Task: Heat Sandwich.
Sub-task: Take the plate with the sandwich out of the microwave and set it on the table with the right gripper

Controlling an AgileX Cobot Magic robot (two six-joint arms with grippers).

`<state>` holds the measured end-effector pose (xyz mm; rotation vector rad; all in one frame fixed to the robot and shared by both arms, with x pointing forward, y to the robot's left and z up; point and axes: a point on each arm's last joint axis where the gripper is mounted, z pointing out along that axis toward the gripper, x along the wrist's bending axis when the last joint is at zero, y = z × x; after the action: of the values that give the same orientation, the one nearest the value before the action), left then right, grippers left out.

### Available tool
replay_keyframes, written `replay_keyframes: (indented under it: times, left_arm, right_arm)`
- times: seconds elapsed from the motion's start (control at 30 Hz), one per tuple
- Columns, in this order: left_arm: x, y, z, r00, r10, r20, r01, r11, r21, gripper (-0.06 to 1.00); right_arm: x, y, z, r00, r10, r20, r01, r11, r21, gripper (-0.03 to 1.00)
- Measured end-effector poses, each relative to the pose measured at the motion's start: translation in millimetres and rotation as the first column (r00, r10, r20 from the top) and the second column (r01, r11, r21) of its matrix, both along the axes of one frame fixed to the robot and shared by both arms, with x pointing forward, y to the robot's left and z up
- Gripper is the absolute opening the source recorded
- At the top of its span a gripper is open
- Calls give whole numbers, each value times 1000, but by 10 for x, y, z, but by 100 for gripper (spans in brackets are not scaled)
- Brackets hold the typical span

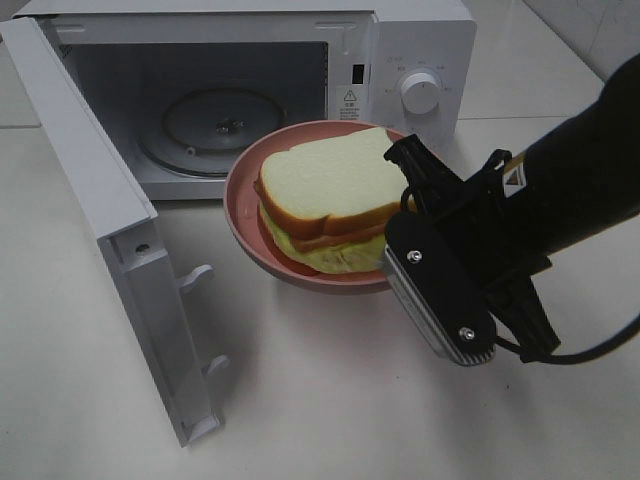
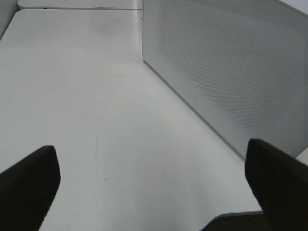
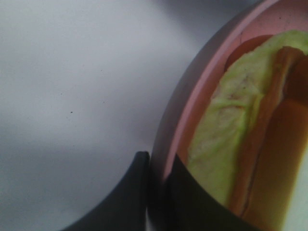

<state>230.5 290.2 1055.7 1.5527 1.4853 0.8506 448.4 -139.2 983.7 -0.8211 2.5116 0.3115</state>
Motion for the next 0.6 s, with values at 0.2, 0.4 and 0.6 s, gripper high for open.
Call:
replay_keyframes:
  times: [0.2,0.4,0.6]
  left_arm:
    - [0,0,0,1000,0,0,0,1000,0,97]
    - [0,0,0,1000,0,0,0,1000,0,97]
    - [0,0,0,1000,0,0,0,1000,0,97]
  right_arm:
    - [-224,-164,62,1000,-18,18,17,1000,24,3]
    - [-393,-307,84,999,-40,28,39,999,20,3]
    - [-568,-481,134,996,-86,38,86,996,2,3]
